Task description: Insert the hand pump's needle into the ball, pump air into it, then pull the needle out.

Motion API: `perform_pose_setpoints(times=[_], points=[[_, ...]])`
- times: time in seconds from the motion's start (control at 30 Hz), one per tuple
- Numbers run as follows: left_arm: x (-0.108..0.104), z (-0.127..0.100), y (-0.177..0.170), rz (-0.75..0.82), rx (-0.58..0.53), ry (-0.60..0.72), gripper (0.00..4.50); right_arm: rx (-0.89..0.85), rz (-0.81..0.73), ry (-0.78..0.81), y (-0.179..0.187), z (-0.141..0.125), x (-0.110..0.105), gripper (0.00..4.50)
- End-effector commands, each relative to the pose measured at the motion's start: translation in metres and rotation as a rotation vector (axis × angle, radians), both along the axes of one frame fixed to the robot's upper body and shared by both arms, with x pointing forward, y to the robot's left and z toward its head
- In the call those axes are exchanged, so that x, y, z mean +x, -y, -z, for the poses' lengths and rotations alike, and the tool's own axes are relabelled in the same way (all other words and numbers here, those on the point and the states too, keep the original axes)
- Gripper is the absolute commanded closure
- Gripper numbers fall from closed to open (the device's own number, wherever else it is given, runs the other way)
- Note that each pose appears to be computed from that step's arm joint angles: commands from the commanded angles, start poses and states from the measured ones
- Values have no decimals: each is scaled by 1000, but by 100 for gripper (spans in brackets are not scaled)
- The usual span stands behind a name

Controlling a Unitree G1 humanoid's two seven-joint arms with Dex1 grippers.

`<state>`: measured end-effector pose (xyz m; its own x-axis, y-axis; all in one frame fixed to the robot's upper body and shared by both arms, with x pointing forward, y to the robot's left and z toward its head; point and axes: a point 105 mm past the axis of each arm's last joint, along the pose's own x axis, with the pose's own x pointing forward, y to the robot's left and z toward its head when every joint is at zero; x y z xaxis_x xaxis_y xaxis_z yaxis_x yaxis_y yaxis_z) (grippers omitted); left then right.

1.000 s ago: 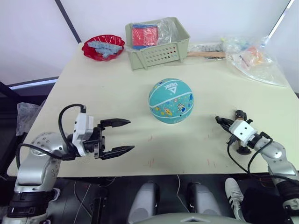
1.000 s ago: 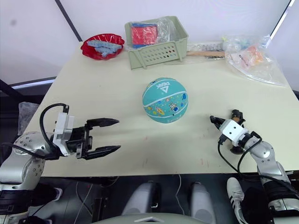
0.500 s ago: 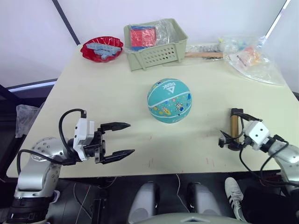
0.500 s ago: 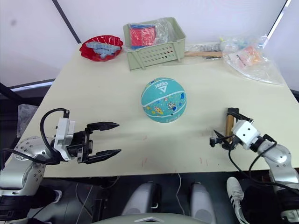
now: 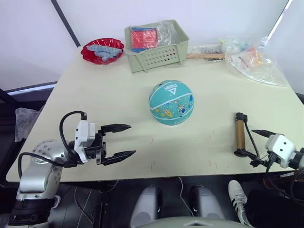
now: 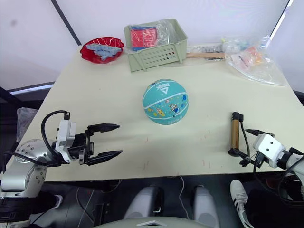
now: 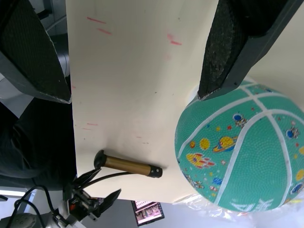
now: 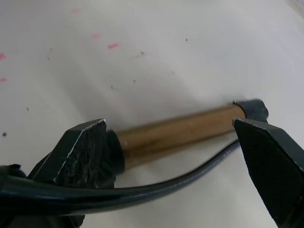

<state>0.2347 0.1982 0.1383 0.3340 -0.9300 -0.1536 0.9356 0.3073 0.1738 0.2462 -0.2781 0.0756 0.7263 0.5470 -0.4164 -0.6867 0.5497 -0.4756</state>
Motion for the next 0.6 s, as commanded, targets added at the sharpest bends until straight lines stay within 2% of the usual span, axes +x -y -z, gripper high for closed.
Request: perform_pose_setpoints(times=[0.03,0.37,0.6], points=[[-2,0,-3,-6,6,25,0,-29,21,-12,13,-10,-3,3],[-5,1,-2,-5,6,31,0,-235,0,-129,30,6,-7,3],[-4,2,-1,-4,5,30,0,-415,7,-115,44,6,1,3]])
